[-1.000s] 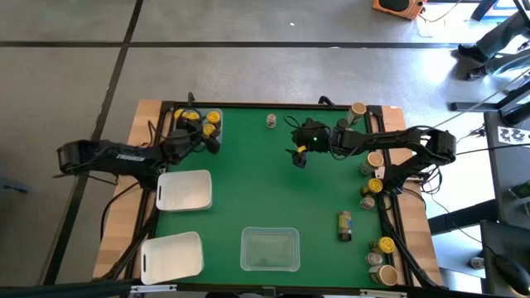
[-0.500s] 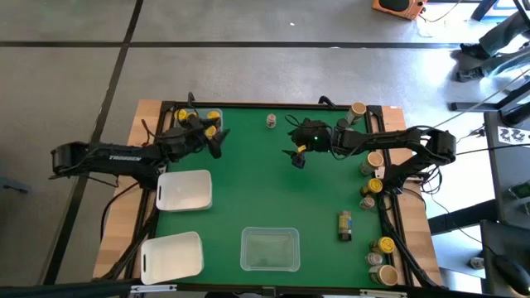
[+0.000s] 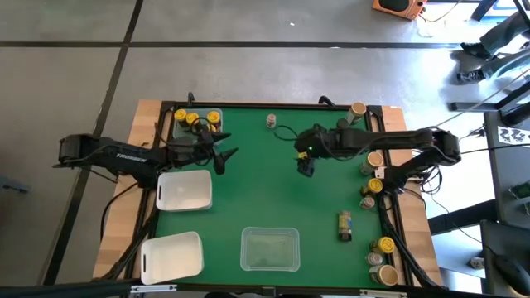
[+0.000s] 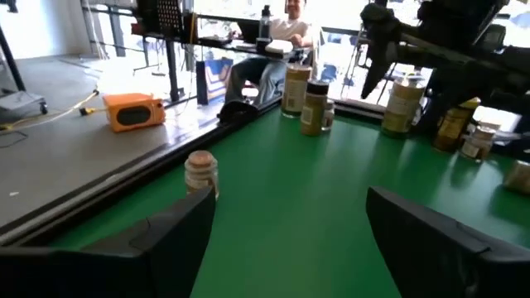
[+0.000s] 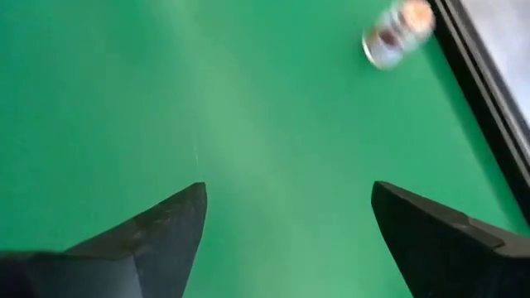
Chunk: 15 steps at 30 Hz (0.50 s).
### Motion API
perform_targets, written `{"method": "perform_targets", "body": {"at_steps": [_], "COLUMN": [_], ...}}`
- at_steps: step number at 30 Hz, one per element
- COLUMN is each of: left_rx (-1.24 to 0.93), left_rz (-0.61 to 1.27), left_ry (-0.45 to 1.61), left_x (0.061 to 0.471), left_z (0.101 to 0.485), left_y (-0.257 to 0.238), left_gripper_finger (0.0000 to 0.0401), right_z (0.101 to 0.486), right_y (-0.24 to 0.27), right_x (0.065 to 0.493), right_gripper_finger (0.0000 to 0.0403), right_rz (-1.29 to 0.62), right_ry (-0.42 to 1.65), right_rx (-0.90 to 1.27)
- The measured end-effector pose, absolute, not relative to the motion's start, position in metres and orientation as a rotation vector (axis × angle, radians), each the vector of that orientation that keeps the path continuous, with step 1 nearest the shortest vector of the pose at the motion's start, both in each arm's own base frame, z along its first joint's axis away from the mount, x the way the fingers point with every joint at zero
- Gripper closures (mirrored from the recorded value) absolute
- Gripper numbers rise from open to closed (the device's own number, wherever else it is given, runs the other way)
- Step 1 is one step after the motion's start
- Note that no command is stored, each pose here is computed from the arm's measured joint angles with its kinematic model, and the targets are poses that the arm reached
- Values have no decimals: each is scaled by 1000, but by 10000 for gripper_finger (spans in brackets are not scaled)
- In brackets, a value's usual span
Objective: Sort spices by type
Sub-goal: Put the yellow spice bottle into the top transparent bin
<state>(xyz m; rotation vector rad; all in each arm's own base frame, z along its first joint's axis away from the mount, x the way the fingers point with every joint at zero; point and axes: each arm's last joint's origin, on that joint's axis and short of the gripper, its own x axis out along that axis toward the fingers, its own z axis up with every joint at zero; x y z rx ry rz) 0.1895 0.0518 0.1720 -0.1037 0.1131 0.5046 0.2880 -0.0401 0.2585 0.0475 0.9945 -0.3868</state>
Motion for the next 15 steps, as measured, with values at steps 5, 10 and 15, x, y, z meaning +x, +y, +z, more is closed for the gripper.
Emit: {"method": "perform_targets", "body": {"at_steps": [5, 10, 15], "left_rx": [-99, -108, -111], "left_rz": [504, 504, 505], "left_ry": [111, 109, 108], "left_x": [190, 190, 190], "left_z": [172, 172, 172], "left_y": [52, 52, 52], "left_gripper_finger": [89, 89, 89], "right_z": [279, 295, 298], "right_y": [-20, -3, 9], "right_x": [272, 247, 226], "right_gripper_finger": [63, 63, 63], "right_rz": [-506, -617, -673], "right_ry": [1163, 1371, 1575], "right_rx": [199, 317, 350]}}
